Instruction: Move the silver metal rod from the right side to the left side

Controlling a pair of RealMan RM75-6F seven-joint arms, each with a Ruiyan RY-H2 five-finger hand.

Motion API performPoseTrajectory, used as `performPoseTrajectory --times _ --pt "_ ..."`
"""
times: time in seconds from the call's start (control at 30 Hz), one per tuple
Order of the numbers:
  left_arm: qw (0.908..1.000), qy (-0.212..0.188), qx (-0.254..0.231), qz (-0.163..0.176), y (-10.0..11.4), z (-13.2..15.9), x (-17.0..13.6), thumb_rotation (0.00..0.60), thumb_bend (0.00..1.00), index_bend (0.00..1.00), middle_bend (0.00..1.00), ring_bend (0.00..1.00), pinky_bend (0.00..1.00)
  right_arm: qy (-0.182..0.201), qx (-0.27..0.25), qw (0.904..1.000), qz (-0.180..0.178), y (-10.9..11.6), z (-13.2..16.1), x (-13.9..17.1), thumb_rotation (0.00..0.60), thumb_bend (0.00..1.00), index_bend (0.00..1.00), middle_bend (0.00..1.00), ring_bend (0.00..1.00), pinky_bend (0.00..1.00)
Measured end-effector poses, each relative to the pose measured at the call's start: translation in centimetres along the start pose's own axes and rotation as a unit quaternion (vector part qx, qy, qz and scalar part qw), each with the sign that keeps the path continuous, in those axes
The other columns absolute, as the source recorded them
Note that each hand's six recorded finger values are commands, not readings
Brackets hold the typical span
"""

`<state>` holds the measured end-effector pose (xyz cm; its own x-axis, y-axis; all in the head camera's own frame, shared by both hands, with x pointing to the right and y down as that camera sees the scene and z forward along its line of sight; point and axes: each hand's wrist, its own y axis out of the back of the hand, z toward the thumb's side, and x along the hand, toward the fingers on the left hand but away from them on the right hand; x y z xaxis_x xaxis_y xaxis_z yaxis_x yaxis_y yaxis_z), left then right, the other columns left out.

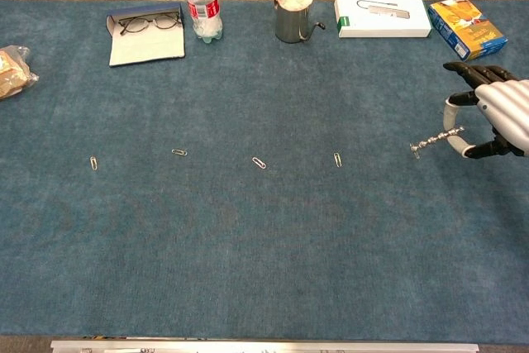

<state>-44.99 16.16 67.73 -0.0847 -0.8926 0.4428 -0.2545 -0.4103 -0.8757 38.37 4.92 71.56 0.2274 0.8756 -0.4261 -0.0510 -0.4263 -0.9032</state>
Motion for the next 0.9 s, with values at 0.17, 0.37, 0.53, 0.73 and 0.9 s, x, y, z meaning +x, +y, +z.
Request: performPoseTrajectory --times 0.17,0.37,0.53,0.73,0.9 --pt "1.0 0.003 -0.001 0.0 0.0 -0.4 -0.2 0.6 0.41 0.4 0.26 0.12 0.14 0.03 0.005 0.9995 -0.009 0.8 2.3 -0.9 0.6 0.35 0.61 0.02 0.0 0.0" --pt "1.0 0.005 -0.001 -0.001 0.1 -0.8 -0.4 0.6 0.41 0.4 0.26 0.12 0.14 0.064 0.003 0.9979 -0.011 1.1 5.2 -2.2 0.6 0.35 0.61 0.02 0.0 0.0" --pt "0.9999 0.008 -0.007 0.002 0.2 -1.2 -0.4 0.6 0.41 0.4 0.26 0.12 0.15 0.08 0.005 0.9968 -0.002 0.6 6.9 -3.3 0.6 0.35 0.61 0.02 0.0 0.0" --pt "0.9998 0.014 -0.011 0.002 0.3 -2.0 -0.4 0.6 0.41 0.4 0.26 0.12 0.15 0.079 0.008 0.9968 0.013 -0.4 7.5 -4.3 0.6 0.35 0.61 0.02 0.0 0.0" --pt "0.9997 0.019 -0.014 -0.001 0.1 -2.5 -0.4 0.6 0.41 0.4 0.26 0.12 0.15 0.075 0.01 0.9969 0.024 -1.3 7.6 -4.9 0.6 0.35 0.61 0.02 0.0 0.0"
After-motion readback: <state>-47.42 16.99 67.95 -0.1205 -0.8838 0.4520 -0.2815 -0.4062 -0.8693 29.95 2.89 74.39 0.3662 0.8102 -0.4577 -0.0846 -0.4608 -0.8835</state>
